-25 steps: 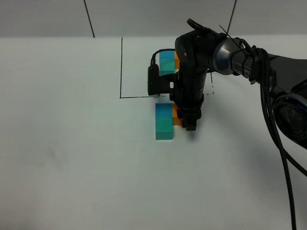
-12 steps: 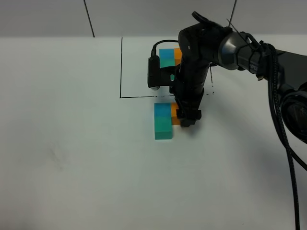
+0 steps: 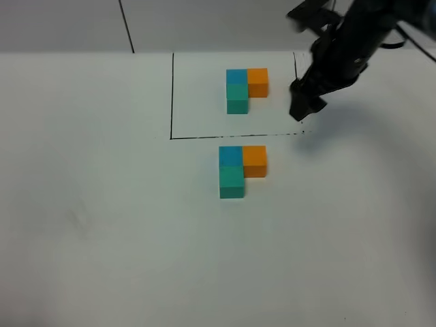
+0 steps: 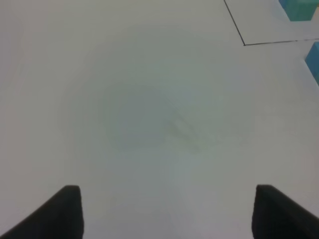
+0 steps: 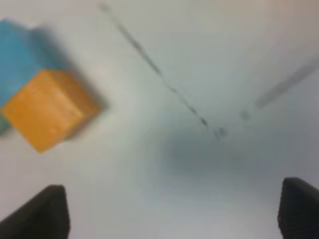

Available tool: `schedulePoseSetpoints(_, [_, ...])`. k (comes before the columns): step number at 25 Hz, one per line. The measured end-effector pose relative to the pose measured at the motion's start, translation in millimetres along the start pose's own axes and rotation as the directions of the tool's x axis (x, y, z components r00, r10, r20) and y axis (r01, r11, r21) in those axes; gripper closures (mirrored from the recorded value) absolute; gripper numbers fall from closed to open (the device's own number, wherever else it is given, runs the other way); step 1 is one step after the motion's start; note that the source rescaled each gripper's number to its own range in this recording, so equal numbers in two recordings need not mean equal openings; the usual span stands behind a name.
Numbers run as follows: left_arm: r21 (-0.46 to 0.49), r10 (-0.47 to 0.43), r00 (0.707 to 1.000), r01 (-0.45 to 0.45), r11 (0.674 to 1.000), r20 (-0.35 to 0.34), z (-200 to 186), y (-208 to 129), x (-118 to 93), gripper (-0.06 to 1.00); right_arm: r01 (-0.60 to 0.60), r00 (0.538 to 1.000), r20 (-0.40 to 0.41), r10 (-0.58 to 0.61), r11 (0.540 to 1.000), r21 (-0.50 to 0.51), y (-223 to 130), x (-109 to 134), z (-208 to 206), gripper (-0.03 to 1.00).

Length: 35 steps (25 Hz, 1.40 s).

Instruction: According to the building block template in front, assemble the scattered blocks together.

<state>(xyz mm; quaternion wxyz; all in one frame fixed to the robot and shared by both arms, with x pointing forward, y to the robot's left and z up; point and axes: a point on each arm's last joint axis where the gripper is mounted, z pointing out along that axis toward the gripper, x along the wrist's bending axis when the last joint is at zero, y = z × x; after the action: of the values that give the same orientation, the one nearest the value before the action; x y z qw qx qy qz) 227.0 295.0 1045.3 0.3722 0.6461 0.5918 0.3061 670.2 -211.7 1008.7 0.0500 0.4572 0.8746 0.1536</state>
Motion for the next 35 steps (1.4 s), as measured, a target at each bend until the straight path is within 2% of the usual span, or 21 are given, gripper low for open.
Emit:
schedulePoseSetpoints(3, [0.000, 0.000, 1.000, 0.000, 1.000, 0.000, 0, 0, 0, 0.45, -0.203, 0.979, 0.012, 0.204, 0.979, -0.013, -36, -34, -22, 0.25])
schedulePoseSetpoints(5, [0.000, 0.000, 1.000, 0.000, 1.000, 0.000, 0, 0, 0, 0.45, -0.287, 0.957, 0.024, 0.288, 0.957, -0.030, -59, -43, -34, 0.25])
schedulePoseSetpoints(9, [0.000, 0.000, 1.000, 0.000, 1.000, 0.000, 0, 0, 0, 0.45, -0.401, 0.910, 0.052, 0.411, 0.905, -0.140, -98, -38, -69, 0.25])
schedulePoseSetpoints(13, [0.000, 0.000, 1.000, 0.000, 1.000, 0.000, 0, 0, 0, 0.45, -0.437, 0.884, 0.077, 0.461, 0.873, -0.219, -131, -15, -93, 0.25])
schedulePoseSetpoints(19, [0.000, 0.000, 1.000, 0.000, 1.000, 0.000, 0, 0, 0, 0.45, -0.485, 0.850, 0.066, 0.523, 0.825, -0.291, -177, 34, -121, 0.25])
schedulePoseSetpoints(28, [0.000, 0.000, 1.000, 0.000, 1.000, 0.000, 0, 0, 0, 0.45, -0.416, 0.850, 0.111, 0.515, 0.785, -0.460, -255, 106, -153, 0.25])
schedulePoseSetpoints(30, [0.000, 0.000, 1.000, 0.000, 1.000, 0.000, 0, 0, 0, 0.45, -0.407, 0.851, 0.116, 0.512, 0.784, -0.468, -272, 120, -155, 0.25])
schedulePoseSetpoints(35, [0.000, 0.000, 1.000, 0.000, 1.000, 0.000, 0, 0, 0, 0.45, -0.434, 0.834, 0.089, 0.545, 0.746, -0.505, -302, 145, -154, 0.25])
